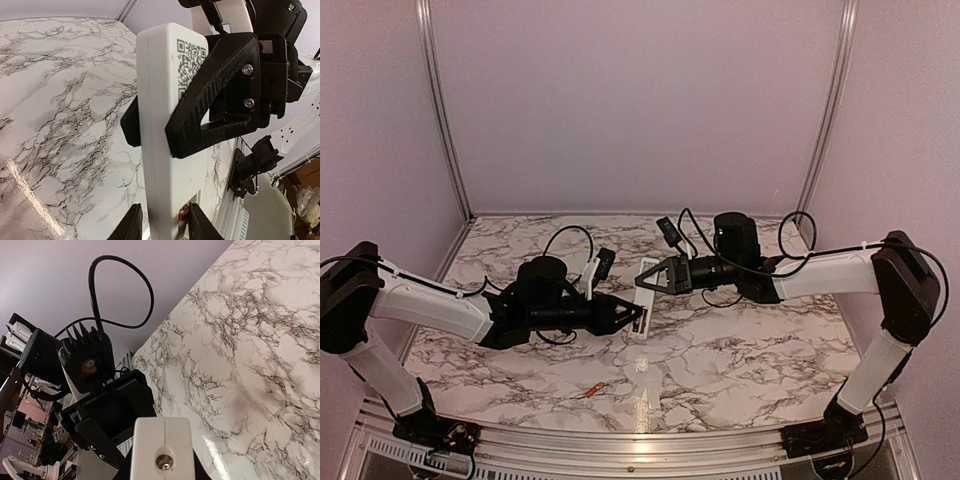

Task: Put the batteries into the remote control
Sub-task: Press the battery in the battery compartment.

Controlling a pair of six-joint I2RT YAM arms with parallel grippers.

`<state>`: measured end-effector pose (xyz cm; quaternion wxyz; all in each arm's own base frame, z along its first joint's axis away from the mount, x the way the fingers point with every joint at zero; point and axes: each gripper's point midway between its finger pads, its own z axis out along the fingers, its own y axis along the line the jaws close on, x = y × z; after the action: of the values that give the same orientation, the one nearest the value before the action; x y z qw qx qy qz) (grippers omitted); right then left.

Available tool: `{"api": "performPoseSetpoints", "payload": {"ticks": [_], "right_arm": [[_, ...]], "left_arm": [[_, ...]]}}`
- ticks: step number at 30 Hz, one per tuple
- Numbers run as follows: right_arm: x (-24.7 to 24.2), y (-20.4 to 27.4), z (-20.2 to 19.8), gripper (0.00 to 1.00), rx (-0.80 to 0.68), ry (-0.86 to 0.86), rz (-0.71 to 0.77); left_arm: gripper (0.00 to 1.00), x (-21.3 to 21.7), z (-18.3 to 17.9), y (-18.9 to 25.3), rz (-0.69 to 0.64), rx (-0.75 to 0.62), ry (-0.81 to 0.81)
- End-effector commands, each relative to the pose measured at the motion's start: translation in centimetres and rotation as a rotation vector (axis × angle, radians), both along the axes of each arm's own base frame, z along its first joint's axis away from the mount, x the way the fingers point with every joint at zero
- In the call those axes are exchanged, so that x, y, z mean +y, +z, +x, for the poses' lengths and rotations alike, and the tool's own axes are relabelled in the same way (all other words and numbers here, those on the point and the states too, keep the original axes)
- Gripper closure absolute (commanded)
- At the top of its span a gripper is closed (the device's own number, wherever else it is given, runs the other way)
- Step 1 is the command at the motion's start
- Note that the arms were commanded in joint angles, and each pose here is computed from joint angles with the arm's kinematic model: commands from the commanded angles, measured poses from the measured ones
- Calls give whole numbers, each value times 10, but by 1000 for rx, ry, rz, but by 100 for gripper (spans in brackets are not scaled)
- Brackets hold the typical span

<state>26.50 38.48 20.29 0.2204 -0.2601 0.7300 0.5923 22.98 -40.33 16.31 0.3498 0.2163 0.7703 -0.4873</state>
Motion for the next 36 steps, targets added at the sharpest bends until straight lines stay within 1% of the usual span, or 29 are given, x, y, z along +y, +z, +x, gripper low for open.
{"api": "performPoseSetpoints", "payload": {"ticks": [1,4,11,14,15,18,22,24,27,32,36], "right_arm": [[-2,35,-5,100,-41,30,88],[-4,39,-5,100,-38,34,103],[-8,46,-4,100,-45,32,124],[-11,47,-3,100,-46,24,124],[-11,46,-3,100,-43,19,120],[-12,36,2,100,-30,-5,80],[-12,17,6,100,3,-25,28],[-12,9,7,100,24,-30,9],[-12,3,8,100,37,-37,-4],[-11,2,10,100,36,-41,-8],[-10,2,11,100,35,-43,-9]], "left_arm": [[69,10,12,-22,125,-23,53],[74,19,16,-30,182,-38,87],[75,22,17,-38,197,1,108],[75,25,18,-46,224,9,121],[73,27,19,-46,235,7,126],[58,25,15,-37,208,-18,99],[48,18,9,-18,167,-54,48],[46,17,8,-13,162,-67,37],[46,16,7,-17,186,-73,16],[45,9,-1,-23,197,-57,-41],[41,4,-5,-26,207,-54,-68]]}}
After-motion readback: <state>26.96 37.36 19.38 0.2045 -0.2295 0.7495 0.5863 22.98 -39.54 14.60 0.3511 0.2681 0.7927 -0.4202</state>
